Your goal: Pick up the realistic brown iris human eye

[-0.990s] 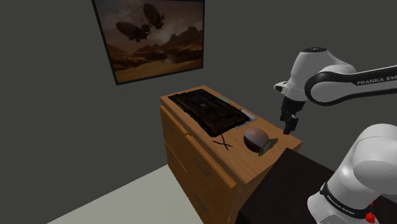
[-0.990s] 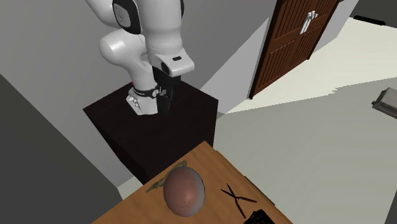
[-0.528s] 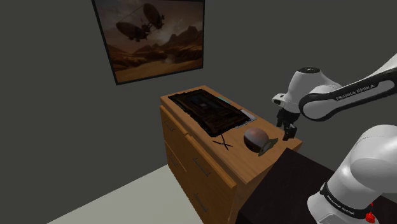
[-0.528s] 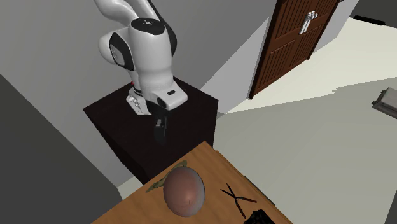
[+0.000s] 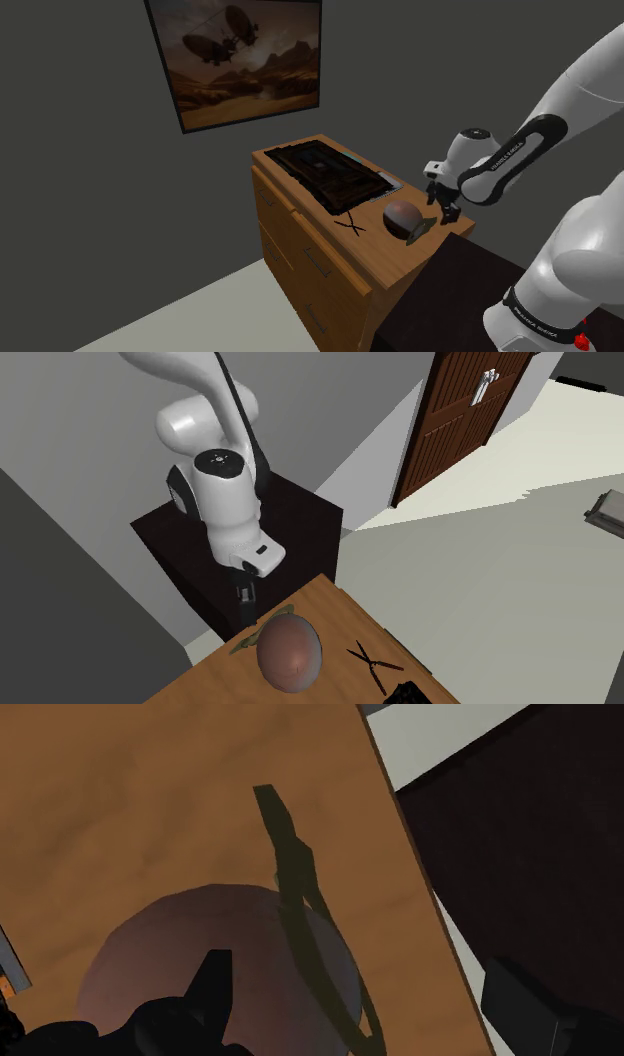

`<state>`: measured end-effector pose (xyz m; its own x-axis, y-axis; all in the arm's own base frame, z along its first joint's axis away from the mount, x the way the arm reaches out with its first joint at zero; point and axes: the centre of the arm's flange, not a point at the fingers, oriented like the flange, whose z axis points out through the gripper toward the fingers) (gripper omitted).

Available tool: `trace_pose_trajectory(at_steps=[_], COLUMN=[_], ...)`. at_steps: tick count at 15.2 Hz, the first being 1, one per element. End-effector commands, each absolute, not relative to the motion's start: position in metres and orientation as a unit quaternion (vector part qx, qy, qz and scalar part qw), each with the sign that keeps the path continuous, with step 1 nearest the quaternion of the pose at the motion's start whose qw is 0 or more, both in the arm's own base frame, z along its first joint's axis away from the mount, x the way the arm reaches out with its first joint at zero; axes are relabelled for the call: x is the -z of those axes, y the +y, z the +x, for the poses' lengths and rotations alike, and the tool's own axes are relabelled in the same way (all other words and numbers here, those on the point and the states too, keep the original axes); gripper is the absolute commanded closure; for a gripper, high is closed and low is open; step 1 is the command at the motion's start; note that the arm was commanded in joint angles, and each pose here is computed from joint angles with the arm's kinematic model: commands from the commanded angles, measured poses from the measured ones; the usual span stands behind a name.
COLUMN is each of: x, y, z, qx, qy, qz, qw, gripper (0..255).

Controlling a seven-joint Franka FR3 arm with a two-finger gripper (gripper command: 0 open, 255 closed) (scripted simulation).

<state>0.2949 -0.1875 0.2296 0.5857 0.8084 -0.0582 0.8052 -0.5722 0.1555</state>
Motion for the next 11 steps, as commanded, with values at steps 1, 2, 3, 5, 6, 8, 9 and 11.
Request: trace_pose_trajectory(at_steps=[1, 2, 3, 5, 6, 8, 9, 11], x=[-0.207, -0.198, -0.188, -0.176, -0.171, -0.160, -0.155, -0.145], y=[-0.204, -0.211, -0.219, -0.223, -0.223, -0.223, -0.223, -0.223], z=[0.303, 0.307, 0.311, 0.314, 0.314, 0.314, 0.314, 0.314], qx=[-0.010, -0.011, -0.012, -0.012, -0.012, -0.012, -0.012, -0.012], qy=[0.481, 0.492, 0.503, 0.510, 0.510, 0.510, 0.510, 0.510], qz=[0.872, 0.865, 0.858, 0.854, 0.854, 0.854, 0.854, 0.854], qw=[0.093, 0.096, 0.098, 0.100, 0.100, 0.100, 0.100, 0.100], gripper=[0, 0, 0, 0, 0, 0, 0, 0])
